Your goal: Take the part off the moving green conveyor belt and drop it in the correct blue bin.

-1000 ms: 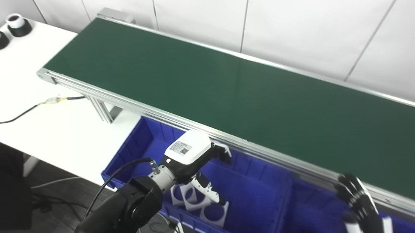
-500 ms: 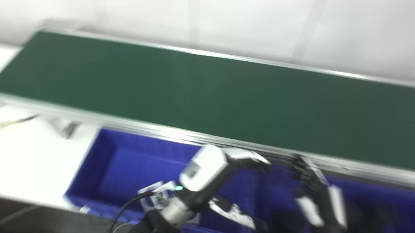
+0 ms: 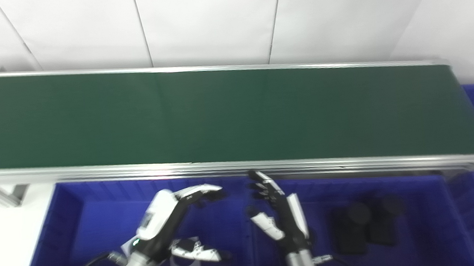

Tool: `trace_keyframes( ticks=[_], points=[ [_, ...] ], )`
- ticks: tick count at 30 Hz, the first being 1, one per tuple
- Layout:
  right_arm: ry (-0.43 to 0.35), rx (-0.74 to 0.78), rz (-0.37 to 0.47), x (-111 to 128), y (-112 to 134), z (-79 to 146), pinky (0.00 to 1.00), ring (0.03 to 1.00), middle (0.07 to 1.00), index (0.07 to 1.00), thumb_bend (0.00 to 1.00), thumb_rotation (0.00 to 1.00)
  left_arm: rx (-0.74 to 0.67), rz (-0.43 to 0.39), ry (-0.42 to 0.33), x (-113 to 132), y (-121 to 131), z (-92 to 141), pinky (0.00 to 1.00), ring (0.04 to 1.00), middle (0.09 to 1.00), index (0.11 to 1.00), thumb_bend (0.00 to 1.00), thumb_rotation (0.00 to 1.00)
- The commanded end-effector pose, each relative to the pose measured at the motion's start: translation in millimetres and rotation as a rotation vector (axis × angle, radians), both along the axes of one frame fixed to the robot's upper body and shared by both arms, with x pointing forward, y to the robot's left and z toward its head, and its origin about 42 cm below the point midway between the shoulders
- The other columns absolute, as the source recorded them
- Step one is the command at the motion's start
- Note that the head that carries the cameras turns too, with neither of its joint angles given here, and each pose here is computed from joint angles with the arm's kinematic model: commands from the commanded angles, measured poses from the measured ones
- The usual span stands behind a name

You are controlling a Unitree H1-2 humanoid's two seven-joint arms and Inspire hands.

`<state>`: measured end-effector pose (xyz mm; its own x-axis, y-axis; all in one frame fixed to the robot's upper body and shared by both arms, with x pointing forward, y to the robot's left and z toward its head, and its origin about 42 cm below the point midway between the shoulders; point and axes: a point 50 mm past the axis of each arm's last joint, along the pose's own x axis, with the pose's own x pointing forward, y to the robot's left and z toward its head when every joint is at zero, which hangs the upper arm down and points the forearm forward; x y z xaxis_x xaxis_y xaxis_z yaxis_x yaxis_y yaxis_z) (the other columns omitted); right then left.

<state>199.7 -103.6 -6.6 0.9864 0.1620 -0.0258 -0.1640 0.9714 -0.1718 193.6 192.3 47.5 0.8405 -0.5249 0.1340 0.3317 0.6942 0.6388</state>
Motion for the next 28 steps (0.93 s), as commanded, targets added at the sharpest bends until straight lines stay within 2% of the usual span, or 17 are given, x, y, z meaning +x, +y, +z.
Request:
trace_keyframes(
  ticks=[1,20,24,28],
  points=[
    [-0.070,0.039,-0.005,7.3,5.6,10.0,0.78,0.817,0.866,0.853,0.85,0.85,-0.054,-0.006,-0.064,8.4,-2.2,9.8,0.53,0.632,0.672,0.686,0.89,0.41],
    [-0.068,0.034,0.001,-1.3,-8.3,8.8,0.78,0.808,0.860,0.847,0.85,0.86,-0.104,-0.022,-0.005,-5.3,-20.9,6.0,0.54,0.650,0.677,0.679,0.92,0.38],
    [-0.072,0.033,0.002,-2.1,-12.5,10.0,0.76,0.810,0.861,0.844,0.83,0.86,-0.185,0.013,0.052,-6.6,-24.6,4.2,0.57,0.686,0.708,0.693,0.90,0.38],
    [-0.073,0.041,-0.003,-4.4,-18.4,11.9,0.75,0.808,0.859,0.841,0.84,0.85,-0.253,0.041,0.104,-8.2,-26.3,1.8,0.65,0.749,0.760,0.725,0.87,0.40]
  ],
)
